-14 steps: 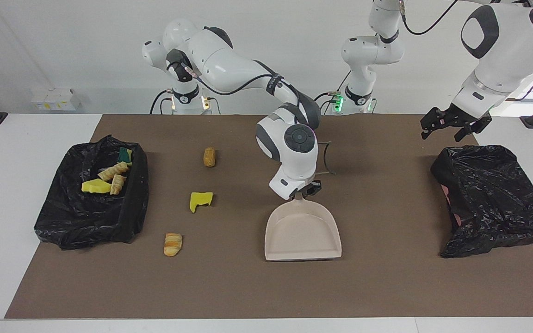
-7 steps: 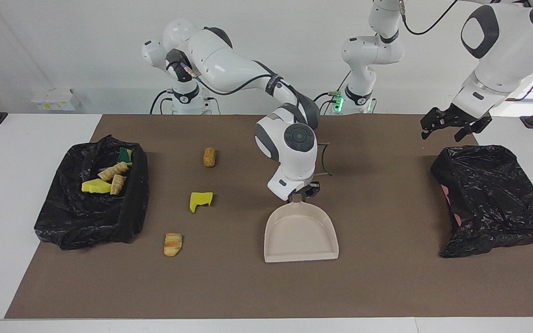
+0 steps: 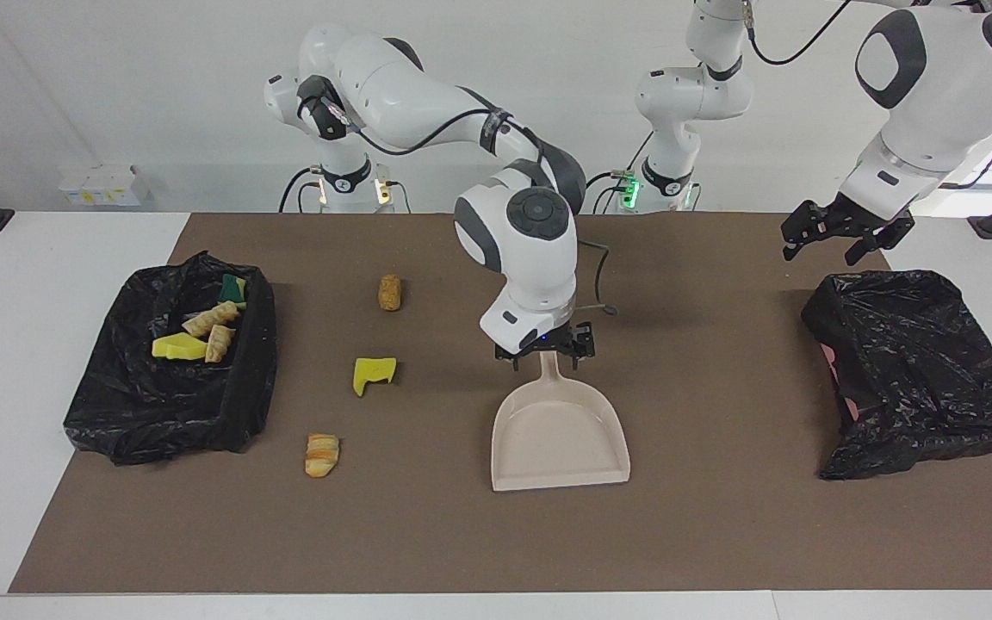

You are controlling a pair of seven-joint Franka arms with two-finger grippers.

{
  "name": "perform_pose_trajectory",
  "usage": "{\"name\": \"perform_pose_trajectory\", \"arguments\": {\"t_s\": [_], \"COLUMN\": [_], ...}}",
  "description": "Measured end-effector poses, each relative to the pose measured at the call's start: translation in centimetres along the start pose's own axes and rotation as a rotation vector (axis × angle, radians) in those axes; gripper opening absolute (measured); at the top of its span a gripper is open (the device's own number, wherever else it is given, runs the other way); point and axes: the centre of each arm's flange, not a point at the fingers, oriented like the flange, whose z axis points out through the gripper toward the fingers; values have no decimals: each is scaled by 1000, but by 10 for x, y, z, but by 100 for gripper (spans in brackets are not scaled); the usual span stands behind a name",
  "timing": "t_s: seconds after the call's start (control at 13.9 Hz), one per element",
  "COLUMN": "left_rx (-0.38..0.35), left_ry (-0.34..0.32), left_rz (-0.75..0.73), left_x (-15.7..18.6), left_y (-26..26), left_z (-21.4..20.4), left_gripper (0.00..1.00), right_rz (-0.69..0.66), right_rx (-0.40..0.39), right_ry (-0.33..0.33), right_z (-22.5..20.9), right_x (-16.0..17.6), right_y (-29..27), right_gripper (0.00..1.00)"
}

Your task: Sweep and dump trash in bin

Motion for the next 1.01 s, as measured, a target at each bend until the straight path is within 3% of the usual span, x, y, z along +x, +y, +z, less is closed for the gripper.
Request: {"name": "perform_pose_trajectory", "arguments": {"t_s": [0.22,0.43,0.65,0.79,1.01], "left_rx": [5,-2,-16,-25,2], "left_ry": [62,113,139,146,105], "left_rz": [44,-11,-64,-89,-71], "left_x": [13,26,43,51,57], "left_y": [52,96,142,172,223], "left_z": [2,16,41,61,105], "left_gripper": [100,100,100,100,100], "right_rz": [-13,-4,-55,-69,-92], "right_rx": [-18,-67,-110,-84,-74], "right_ry": [5,-28,-77,-92,-118], "right_z": [-49,-79,-71,-53,-20], "right_x": [-33,-91,-165,-202,-251], "right_y": [2,16,21,24,32], "right_gripper": [100,100,100,100,100]}}
